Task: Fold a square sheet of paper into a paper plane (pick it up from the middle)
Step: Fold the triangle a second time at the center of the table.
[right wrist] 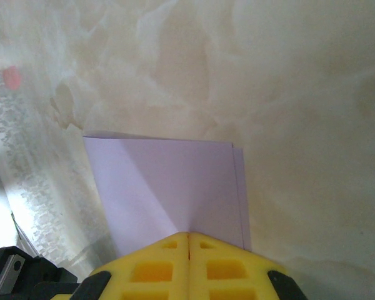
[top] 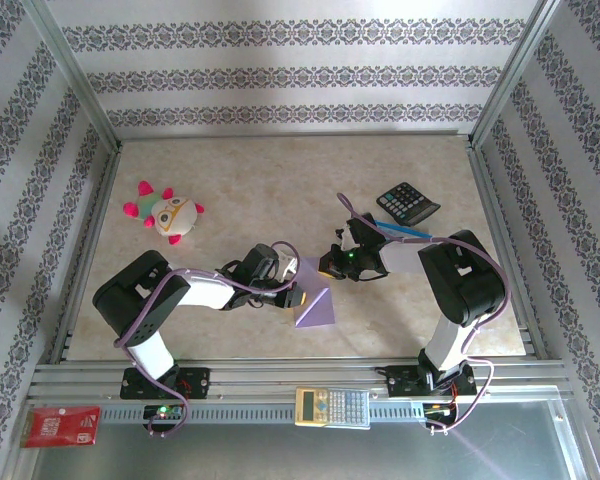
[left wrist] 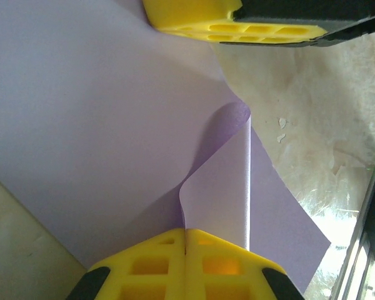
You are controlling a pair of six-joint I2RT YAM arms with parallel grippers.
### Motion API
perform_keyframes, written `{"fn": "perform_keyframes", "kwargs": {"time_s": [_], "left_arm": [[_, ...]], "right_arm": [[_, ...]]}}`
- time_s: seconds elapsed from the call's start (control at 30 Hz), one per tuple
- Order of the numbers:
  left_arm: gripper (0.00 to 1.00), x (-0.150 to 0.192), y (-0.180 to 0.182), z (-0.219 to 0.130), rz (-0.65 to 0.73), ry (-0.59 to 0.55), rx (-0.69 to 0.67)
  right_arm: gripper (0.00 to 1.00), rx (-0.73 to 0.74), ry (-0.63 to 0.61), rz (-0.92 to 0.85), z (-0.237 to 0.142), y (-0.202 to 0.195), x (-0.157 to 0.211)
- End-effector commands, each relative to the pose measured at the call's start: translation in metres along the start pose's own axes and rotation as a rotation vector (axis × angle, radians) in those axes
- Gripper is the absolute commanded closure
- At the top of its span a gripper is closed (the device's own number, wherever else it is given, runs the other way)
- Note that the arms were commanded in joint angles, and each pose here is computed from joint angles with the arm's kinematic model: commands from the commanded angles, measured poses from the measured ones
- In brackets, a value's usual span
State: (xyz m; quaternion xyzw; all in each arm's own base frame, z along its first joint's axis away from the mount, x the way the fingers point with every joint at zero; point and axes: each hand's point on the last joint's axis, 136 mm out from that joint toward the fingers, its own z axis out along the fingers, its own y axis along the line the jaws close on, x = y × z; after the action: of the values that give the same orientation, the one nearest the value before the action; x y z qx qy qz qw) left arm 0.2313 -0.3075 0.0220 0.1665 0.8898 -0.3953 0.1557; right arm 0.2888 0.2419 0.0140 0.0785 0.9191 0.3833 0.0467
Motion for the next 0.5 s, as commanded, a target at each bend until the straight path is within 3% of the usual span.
{"fn": "perform_keyframes", "kwargs": {"time_s": [0.0,0.47], "left_arm": [[0.95,-0.0027,0.0079,-0.0002,0.005,0.005,-0.028],[0.97,0.0016,0.0155,0.0009,0.002,0.020,-0.059]], "right_arm": [[0.95,0.118,0.047,0.074,0.0088,-0.0400,0.0191],[0.95,0.116,0.046,0.077,0.0088,-0.0392,0.0181]]}}
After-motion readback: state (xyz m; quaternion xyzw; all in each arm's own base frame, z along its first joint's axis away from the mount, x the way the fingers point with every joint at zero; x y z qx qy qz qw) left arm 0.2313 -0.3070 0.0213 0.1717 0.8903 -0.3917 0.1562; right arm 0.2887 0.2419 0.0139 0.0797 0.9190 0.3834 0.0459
